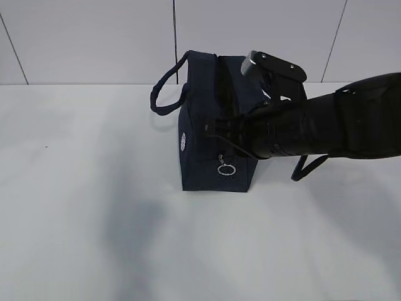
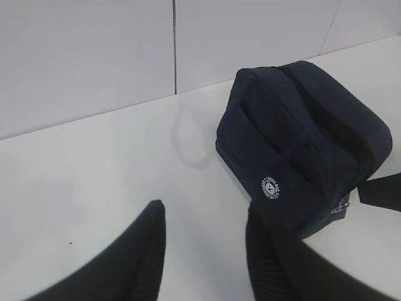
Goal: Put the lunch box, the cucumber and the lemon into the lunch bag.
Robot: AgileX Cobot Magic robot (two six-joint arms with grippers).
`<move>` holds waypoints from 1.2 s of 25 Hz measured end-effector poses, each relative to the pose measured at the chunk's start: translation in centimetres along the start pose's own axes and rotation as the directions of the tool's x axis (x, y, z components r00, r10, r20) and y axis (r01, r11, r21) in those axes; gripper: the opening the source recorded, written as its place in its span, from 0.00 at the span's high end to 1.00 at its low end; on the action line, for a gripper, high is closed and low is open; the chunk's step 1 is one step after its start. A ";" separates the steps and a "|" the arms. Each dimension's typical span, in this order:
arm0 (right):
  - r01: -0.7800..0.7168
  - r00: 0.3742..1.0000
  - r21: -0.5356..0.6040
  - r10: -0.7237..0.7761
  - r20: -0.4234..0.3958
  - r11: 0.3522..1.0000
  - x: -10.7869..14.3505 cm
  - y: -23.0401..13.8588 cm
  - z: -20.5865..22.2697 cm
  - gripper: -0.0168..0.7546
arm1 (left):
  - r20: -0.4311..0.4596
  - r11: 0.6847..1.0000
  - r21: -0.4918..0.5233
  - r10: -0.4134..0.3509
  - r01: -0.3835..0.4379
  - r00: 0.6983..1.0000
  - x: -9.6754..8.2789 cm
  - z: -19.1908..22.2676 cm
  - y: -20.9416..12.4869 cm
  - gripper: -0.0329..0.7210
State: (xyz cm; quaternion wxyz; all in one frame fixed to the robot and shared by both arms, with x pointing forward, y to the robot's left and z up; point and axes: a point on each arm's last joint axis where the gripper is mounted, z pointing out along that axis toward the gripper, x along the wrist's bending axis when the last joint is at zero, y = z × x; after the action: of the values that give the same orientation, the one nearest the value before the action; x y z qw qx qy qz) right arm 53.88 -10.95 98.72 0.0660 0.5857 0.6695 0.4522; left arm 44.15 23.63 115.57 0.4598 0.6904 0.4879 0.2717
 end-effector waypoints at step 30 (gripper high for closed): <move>0.516 0.809 0.141 -0.426 -0.405 0.845 -5.8 -0.9 -1.5 0.44 | 0.005 0.999 0.045 -0.007 0.007 1.000 0.1 1.0 -0.4 0.55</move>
State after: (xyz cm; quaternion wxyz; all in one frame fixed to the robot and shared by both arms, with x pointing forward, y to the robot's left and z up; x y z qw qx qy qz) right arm 54.08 -16.57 96.41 -0.0188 0.3108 0.8451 0.4345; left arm 44.83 23.41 114.78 0.4463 0.6997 0.4952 0.2572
